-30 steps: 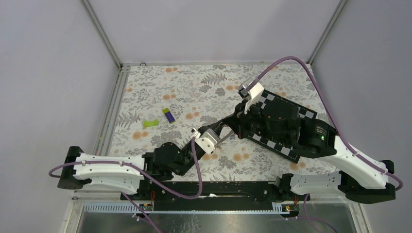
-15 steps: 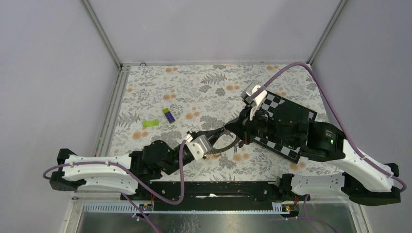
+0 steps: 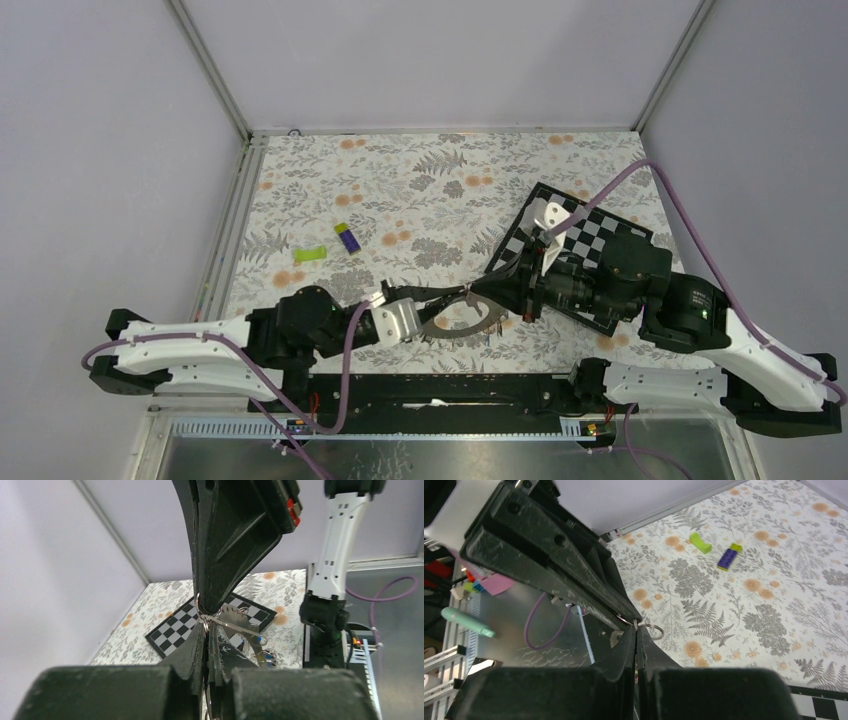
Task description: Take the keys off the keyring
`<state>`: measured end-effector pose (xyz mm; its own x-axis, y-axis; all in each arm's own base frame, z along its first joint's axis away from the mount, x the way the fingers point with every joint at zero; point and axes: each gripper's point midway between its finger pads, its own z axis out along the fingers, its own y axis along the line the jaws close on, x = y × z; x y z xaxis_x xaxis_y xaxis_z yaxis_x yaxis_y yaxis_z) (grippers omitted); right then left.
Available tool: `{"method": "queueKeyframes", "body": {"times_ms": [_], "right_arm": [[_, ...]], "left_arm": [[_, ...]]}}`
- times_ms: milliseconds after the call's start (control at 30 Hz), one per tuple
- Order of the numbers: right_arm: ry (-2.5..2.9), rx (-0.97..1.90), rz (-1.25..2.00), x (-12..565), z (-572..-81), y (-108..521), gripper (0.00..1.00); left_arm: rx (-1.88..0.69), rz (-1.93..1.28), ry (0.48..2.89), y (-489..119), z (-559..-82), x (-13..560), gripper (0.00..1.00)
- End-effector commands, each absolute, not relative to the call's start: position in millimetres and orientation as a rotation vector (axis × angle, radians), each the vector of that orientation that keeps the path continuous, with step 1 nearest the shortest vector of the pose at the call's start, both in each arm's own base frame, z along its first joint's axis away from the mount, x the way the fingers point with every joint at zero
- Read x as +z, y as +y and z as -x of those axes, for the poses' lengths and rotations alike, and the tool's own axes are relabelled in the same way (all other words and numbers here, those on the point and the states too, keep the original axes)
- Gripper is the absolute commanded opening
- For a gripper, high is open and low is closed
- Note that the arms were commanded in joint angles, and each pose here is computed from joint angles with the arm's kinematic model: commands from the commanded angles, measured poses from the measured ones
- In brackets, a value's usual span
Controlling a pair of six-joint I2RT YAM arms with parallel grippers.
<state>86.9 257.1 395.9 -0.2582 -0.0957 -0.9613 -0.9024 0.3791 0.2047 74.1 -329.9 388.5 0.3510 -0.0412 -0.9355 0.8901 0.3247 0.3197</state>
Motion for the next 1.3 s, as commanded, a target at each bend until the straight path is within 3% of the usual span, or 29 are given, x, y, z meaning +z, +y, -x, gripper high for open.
{"method": "queueKeyframes", "body": {"times_ms": [0,267,1267], "right_arm": [[1.408,1.134,0.88,439,-68,238,0.0],[1.271,1.275,0.989,432,-36,237,0.0],[1.42,1.442,0.746,413,-47,254,0.0]], "left_arm": [[-0.795,-1.051,0.928,-304,-67,410,0.0],[-0.813,-1.119,0.792,-289,-50,415,0.0],[-0.809,-1.183,0.715,-296,-40,411,0.0]]}}
